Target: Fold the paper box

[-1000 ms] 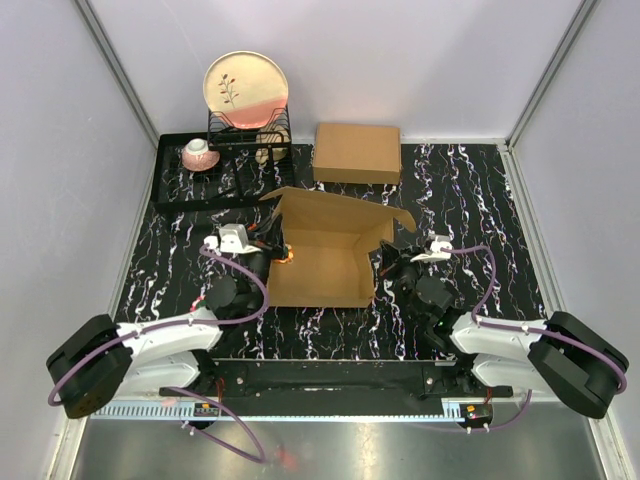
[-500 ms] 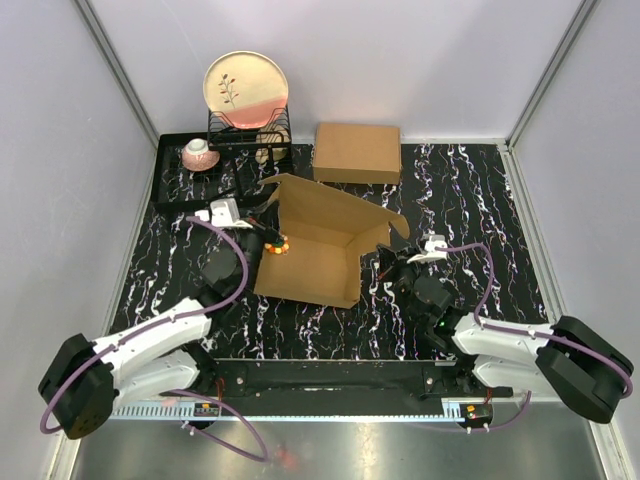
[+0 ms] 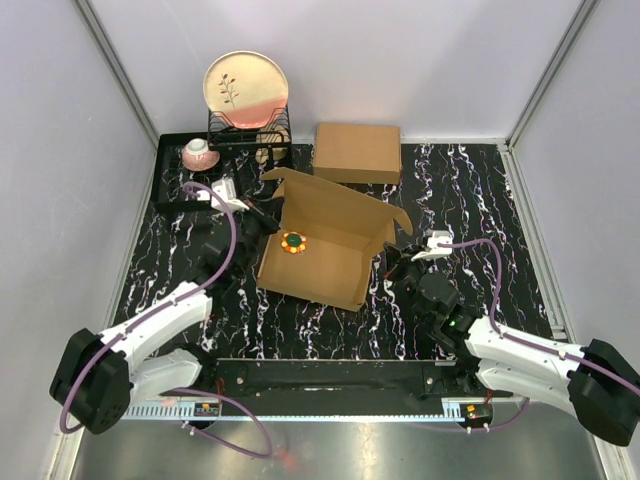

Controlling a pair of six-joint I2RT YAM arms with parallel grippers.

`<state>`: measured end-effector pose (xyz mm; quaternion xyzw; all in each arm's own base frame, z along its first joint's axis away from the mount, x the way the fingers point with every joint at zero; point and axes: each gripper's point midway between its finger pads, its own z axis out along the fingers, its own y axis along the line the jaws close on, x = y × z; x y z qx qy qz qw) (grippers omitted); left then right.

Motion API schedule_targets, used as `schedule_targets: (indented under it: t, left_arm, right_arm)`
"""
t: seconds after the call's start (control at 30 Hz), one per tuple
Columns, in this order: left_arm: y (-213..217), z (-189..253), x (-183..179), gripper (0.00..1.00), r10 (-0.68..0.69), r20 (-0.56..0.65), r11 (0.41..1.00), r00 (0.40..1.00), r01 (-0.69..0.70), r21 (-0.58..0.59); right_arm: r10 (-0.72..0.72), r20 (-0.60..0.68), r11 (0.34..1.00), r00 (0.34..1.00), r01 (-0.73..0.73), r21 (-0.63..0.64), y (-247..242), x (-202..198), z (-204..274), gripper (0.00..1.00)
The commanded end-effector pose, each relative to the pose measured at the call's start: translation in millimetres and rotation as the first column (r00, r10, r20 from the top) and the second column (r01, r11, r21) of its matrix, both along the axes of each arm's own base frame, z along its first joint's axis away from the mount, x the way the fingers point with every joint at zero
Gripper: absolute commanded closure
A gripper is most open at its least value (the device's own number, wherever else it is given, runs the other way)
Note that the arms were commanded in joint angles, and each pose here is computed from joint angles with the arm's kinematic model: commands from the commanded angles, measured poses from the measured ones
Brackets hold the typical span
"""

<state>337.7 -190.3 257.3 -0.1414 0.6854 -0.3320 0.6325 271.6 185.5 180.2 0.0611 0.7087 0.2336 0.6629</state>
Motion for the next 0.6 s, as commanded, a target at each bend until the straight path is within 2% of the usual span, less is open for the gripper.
schedule_targets:
  t: [0.0,0.03,0.07,0.13,0.17,0.27,0.4,0.57]
  left_arm:
    - [-30,-28,-10,1.0,-0.145,-0.115,0.979,0.983,0.126,-0.157]
    - [-33,-35,-13,1.0,-0.163,-0.129,0.972,0.978,0.136,-0.194]
    - [-36,-27,-13,1.0,-0.182,-0.091,0.961,0.979,0.157,-0.226]
    - [-41,-39,-16,1.0,-0.208,-0.103,0.951,0.973,0.176,-0.255]
    - [-43,-37,-14,1.0,-0.212,-0.072,0.946,0.975,0.187,-0.266]
    - [-34,-47,-17,1.0,-0.173,-0.037,0.953,0.984,0.157,-0.26]
    - [-17,-71,-22,1.0,-0.112,-0.025,0.975,0.993,0.105,-0.195]
    - [-18,-75,-33,1.0,-0.106,0.046,0.983,0.993,0.112,-0.146]
  right_arm:
    - [-0.035,-0.05,0.996,0.998,0.03,-0.089,-8,-1,-17,1.0]
    - [-0.038,-0.049,0.996,0.998,0.034,-0.084,-8,-1,-17,1.0]
    - [-0.038,-0.051,0.996,0.998,0.034,-0.085,-8,-1,-19,1.0]
    - [-0.038,-0.052,0.996,0.998,0.034,-0.085,-8,-1,-20,1.0]
    - [-0.043,-0.053,0.996,0.998,0.038,-0.086,-9,-1,-20,1.0]
    - [-0.052,-0.052,0.995,0.997,0.047,-0.087,-12,-1,-22,1.0]
    - [-0.057,-0.058,0.994,0.997,0.051,-0.097,-15,-3,-31,1.0]
    - [-0.063,-0.068,0.993,0.996,0.055,-0.101,-17,-4,-44,1.0]
